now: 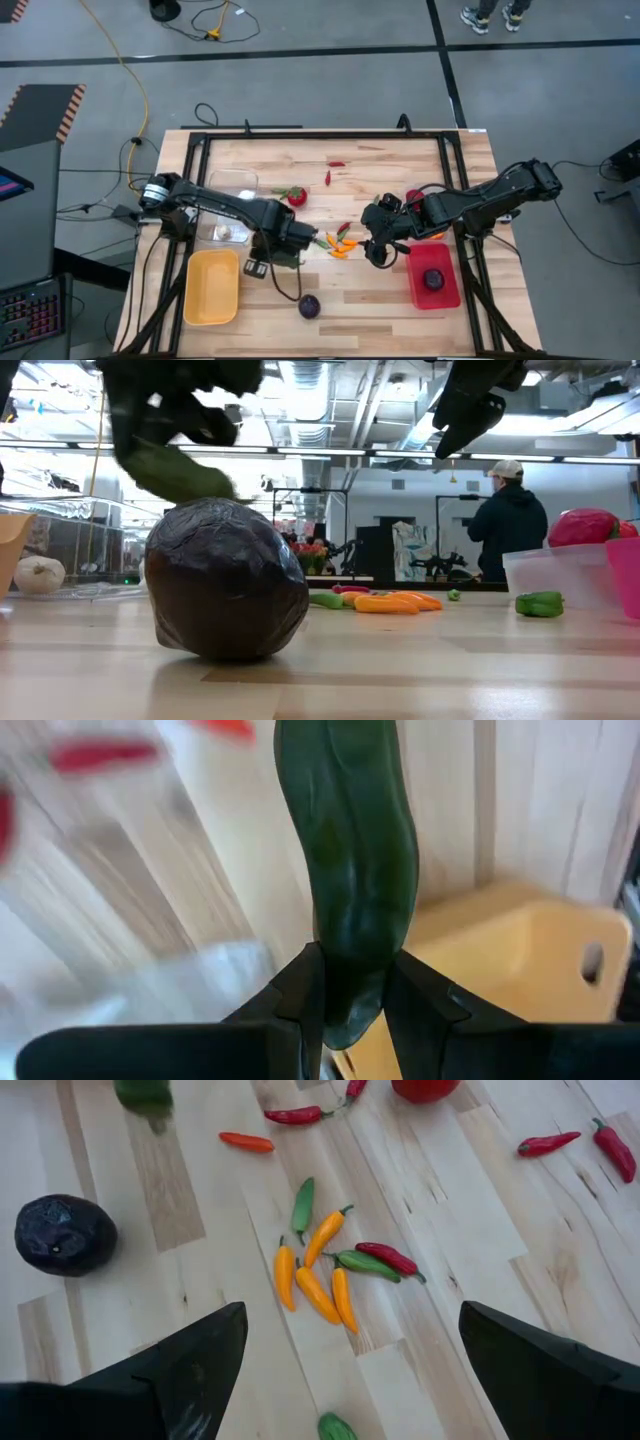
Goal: Sort produce into baskets
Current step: Put the green chili pepper into the yellow bin
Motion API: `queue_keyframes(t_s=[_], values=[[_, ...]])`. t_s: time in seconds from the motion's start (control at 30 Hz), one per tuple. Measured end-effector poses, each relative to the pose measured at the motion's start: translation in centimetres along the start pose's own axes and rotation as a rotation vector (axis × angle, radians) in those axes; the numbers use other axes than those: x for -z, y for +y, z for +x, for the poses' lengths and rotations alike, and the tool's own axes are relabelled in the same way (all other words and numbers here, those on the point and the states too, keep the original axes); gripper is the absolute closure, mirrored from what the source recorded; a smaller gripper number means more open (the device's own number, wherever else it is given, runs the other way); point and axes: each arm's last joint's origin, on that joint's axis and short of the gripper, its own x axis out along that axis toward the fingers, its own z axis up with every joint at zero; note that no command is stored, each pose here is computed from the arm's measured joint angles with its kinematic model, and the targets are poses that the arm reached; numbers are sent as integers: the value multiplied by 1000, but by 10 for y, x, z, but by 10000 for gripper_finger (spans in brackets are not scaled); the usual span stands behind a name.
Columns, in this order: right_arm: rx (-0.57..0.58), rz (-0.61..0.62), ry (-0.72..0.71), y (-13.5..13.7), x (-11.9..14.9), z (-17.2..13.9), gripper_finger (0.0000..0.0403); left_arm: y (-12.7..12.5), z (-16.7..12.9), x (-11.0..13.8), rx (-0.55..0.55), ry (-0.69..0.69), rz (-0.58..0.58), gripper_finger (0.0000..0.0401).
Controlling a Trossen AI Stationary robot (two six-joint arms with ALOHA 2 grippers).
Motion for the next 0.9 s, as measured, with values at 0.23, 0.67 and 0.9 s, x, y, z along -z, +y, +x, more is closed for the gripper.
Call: queue_keyframes(t_s=[0.23, 0.67, 0.9], values=[[0, 0, 0, 0, 0, 0, 12, -26, 4, 9, 15, 93, -18, 326], [2, -1, 4, 0, 0, 0, 12, -67, -14, 53, -11, 16, -102, 326], [2, -1, 4, 0, 0, 0, 12, -73, -7, 105, -16, 18, -299, 326]])
